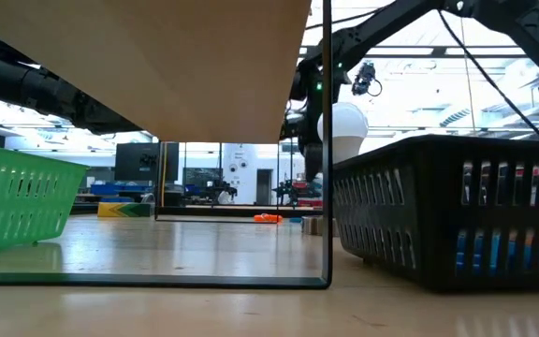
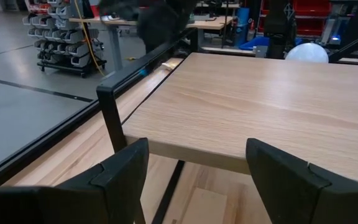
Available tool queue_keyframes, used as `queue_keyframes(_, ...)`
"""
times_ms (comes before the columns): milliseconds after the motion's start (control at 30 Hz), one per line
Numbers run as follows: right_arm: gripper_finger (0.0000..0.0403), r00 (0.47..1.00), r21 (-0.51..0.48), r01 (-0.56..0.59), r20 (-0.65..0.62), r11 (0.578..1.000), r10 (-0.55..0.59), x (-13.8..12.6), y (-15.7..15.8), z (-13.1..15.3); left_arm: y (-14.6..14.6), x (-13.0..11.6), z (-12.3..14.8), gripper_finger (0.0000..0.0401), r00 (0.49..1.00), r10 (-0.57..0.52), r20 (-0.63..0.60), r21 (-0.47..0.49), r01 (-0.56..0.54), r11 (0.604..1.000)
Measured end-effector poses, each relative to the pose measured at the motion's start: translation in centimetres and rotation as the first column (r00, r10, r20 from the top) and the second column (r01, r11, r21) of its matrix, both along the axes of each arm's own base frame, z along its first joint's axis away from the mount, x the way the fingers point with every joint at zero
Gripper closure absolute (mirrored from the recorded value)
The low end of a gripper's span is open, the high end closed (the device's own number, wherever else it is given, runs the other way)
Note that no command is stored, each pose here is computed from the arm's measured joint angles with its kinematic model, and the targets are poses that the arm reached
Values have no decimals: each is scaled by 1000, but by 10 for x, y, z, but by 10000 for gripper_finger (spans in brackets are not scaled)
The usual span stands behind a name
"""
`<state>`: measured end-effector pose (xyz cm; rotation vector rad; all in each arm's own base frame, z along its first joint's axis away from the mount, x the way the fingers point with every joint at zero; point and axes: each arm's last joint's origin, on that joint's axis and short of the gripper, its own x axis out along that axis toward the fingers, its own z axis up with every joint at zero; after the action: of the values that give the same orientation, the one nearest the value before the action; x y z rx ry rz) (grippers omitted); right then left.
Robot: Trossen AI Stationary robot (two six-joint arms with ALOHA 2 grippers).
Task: Pick & Place Office Desk Supplies
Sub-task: Put the top blue rubber band into the black bin
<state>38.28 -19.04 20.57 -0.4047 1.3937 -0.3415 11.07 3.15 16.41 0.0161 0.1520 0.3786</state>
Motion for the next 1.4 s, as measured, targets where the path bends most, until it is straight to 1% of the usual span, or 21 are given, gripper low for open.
queue_keyframes(100,403,998,-41,6,66,999,-3,-1,0,18,0,0,0,128,1000,-1,-1,2,1,1000)
queue_keyframes(233,403,980,-70,3,198,998,11,-3,6,48,0,0,0,128,1000,-1,-1,2,1,1000)
queue_keyframes(300,403,964,-58,-19,264,998,34,-6,10,64,0,0,0,128,1000,-6,-2,2,6,1000)
queue_keyframes(400,403,913,5,-89,399,996,80,-11,17,89,0,0,0,128,1000,-8,-2,2,8,1000)
queue_keyframes(500,403,822,76,-229,548,970,151,-16,26,114,0,0,0,128,1000,-8,-2,1,8,1000)
queue_keyframes(567,403,738,102,-348,643,932,205,-19,32,129,0,0,0,128,1000,-8,-2,1,8,1000)
queue_keyframes(600,403,688,105,-409,688,906,231,-20,35,137,0,0,0,128,1000,-11,-2,0,11,1000)
queue_keyframes(700,403,547,79,-553,786,829,290,-23,43,156,-1,0,0,128,1000,-27,-4,-3,27,1000)
queue_keyframes(767,403,469,43,-612,824,790,319,-24,47,166,-1,0,0,128,1000,-31,-3,-6,31,1000)
queue_keyframes(933,403,356,-35,-672,861,740,364,-28,51,181,-1,0,0,128,1000,-31,-5,-4,31,1000)
queue_keyframes(1033,403,300,-72,-706,871,704,390,-33,54,189,-1,0,0,128,999,-32,-5,-5,32,999)
queue_keyframes(1100,403,275,-99,-718,869,689,411,-38,57,196,-1,0,-1,128,999,-33,-5,-5,33,999)
queue_keyframes(1167,403,265,-117,-715,867,690,422,-45,61,204,-1,0,-1,128,999,-34,-6,-5,34,999)
queue_keyframes(1233,403,260,-149,-696,859,702,440,-55,66,209,-1,0,-1,128,999,-34,-6,-5,34,999)
queue_keyframes(1267,403,264,-161,-682,855,713,446,-61,70,209,-1,0,-1,128,999,-34,-6,-5,34,999)
queue_keyframes(1333,403,263,-211,-626,849,751,458,-73,78,210,-1,0,-1,128,999,-34,-6,-5,34,999)
queue_keyframes(1400,403,252,-246,-589,849,770,464,-88,89,206,-1,0,-1,128,999,-34,-6,-5,34,999)
